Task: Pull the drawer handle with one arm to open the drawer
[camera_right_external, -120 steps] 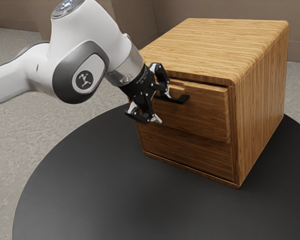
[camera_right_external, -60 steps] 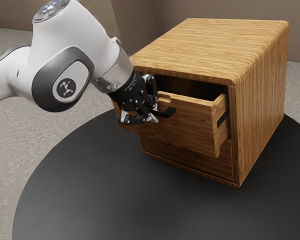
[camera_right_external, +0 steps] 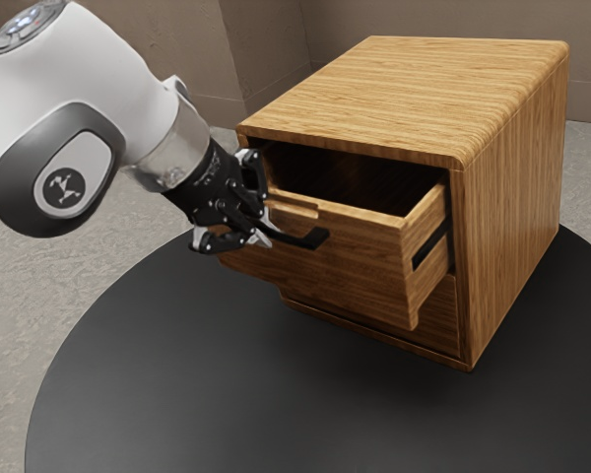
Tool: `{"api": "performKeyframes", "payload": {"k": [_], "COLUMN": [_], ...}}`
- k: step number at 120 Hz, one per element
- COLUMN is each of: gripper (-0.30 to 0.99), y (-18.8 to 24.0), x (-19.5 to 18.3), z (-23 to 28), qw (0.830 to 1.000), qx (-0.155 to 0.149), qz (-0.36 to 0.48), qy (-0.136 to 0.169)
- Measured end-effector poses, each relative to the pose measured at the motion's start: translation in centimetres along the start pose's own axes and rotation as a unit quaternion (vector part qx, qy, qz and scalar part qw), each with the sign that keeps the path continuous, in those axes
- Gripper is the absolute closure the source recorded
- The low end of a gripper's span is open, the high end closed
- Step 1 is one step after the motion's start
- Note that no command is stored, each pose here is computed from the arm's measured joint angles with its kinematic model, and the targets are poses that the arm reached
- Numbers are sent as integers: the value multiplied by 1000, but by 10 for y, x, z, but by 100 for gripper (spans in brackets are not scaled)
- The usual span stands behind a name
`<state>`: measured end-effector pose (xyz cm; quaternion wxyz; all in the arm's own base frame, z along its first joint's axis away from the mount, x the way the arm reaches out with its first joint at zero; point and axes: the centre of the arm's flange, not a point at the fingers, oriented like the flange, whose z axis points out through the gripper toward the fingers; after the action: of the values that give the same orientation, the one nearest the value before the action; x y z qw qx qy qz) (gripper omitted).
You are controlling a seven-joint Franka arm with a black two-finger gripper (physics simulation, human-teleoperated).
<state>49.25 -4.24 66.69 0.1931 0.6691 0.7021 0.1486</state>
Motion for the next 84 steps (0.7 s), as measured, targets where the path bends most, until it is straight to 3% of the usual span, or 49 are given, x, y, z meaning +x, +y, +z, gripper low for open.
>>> {"api": "performKeyframes", "payload": {"k": [84], "gripper": [76], "y": [-52], "x": [-25], "z": [-18], "qw": [1000], "qx": [2], "qz": [28], "qy": [-3]}}
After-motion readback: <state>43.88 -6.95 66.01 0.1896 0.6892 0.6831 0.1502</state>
